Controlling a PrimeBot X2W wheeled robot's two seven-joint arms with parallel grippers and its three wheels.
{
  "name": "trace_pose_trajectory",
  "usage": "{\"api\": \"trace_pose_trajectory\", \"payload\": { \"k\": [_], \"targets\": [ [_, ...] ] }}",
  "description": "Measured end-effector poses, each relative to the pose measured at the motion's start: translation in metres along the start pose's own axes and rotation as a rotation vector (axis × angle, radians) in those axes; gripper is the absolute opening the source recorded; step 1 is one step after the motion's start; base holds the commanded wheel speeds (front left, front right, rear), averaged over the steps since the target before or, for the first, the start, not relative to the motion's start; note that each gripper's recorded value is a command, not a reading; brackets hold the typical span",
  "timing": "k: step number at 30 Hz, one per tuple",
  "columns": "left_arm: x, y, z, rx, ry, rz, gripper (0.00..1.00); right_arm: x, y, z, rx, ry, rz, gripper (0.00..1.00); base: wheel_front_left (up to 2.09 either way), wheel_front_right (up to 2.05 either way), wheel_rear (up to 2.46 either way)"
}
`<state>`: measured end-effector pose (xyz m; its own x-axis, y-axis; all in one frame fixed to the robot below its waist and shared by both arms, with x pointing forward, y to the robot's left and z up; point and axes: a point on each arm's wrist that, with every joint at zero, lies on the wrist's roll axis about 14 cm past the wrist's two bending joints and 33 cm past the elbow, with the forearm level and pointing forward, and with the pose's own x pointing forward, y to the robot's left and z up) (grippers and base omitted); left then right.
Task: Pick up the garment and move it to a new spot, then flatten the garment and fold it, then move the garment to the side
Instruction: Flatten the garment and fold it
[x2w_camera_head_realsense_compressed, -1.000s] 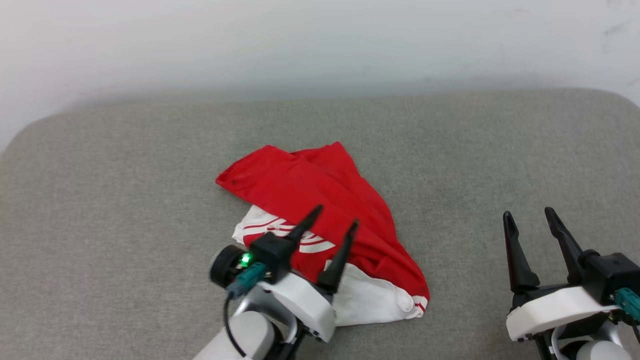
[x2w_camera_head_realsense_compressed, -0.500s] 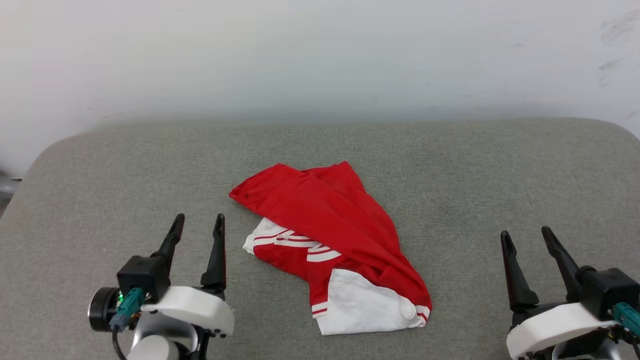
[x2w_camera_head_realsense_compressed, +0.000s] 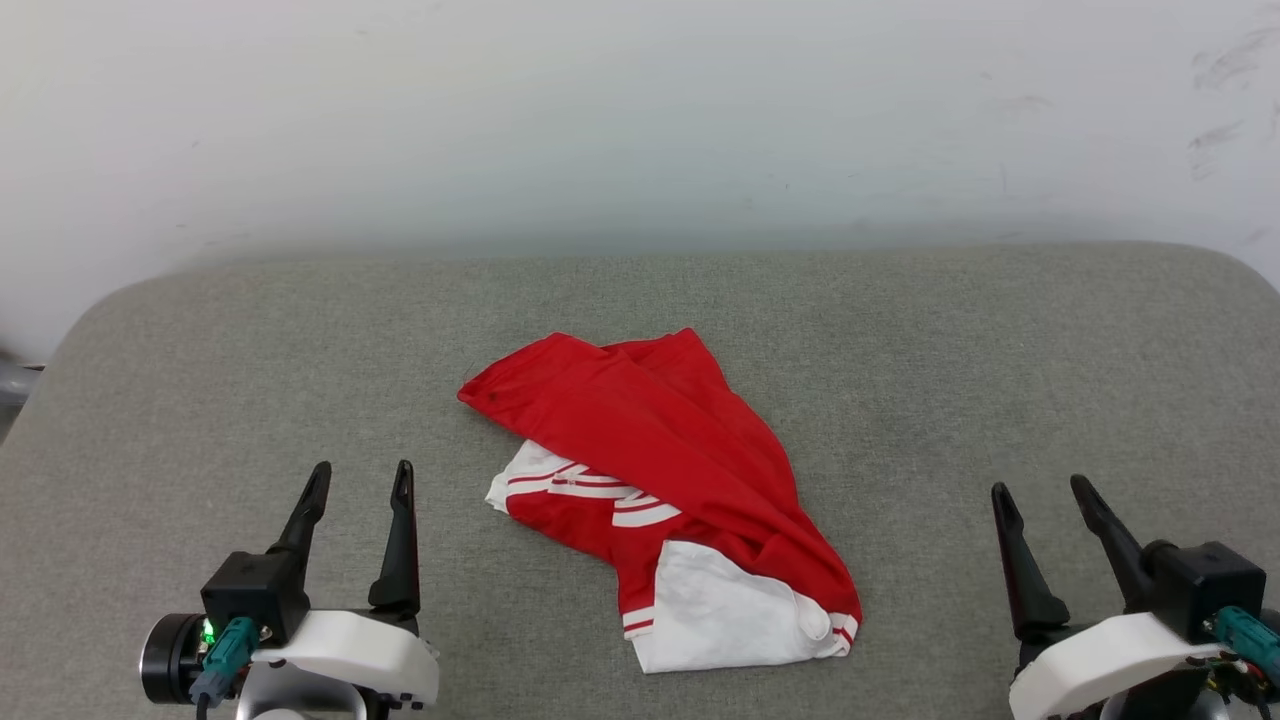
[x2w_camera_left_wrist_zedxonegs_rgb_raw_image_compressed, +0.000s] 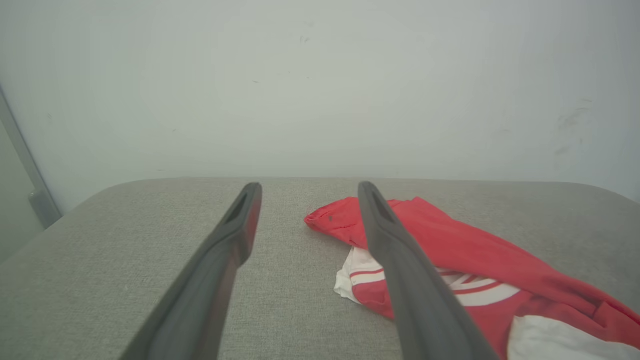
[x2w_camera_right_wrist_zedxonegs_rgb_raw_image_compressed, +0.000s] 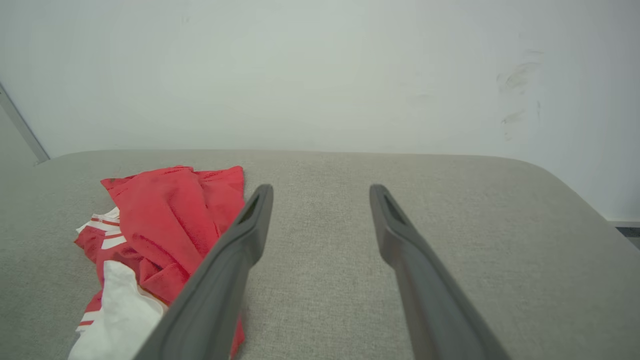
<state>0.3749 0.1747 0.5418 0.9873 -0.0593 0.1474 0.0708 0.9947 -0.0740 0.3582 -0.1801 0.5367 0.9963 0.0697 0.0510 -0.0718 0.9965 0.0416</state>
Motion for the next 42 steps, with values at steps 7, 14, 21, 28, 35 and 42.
{"api": "trace_pose_trajectory", "payload": {
  "k": [7, 14, 21, 28, 35, 42],
  "targets": [
    [-0.004, 0.001, -0.004, -0.007, 0.01, 0.004, 1.0, -0.008, 0.019, -0.06, 0.023, 0.311, 0.055, 1.0, 0.0, 0.0, 0.0],
    [-0.008, 0.009, -0.005, -0.016, 0.011, 0.03, 1.0, -0.01, 0.08, -0.089, -0.016, 0.532, 0.261, 1.0, 0.0, 0.0, 0.0],
    [-0.007, 0.02, -0.006, -0.022, 0.009, 0.07, 1.0, -0.003, 0.117, -0.107, -0.119, 0.655, 0.454, 1.0, 0.0, 0.0, 0.0],
    [-0.007, 0.033, -0.011, -0.019, 0.019, 0.112, 1.0, -0.007, 0.138, -0.137, -0.166, 0.78, 0.579, 1.0, 0.0, 0.0, 0.0],
    [-0.008, 0.035, -0.015, -0.02, 0.029, 0.12, 1.0, 0.004, 0.155, -0.124, -0.13, 0.72, 0.635, 0.0, 0.0, 0.0, 0.0],
    [-0.005, 0.028, -0.013, -0.024, 0.018, 0.095, 1.0, 0.041, 0.15, -0.063, -0.087, 0.46, 0.577, 0.0, 0.0, 0.0, 0.0]
  ]
}}
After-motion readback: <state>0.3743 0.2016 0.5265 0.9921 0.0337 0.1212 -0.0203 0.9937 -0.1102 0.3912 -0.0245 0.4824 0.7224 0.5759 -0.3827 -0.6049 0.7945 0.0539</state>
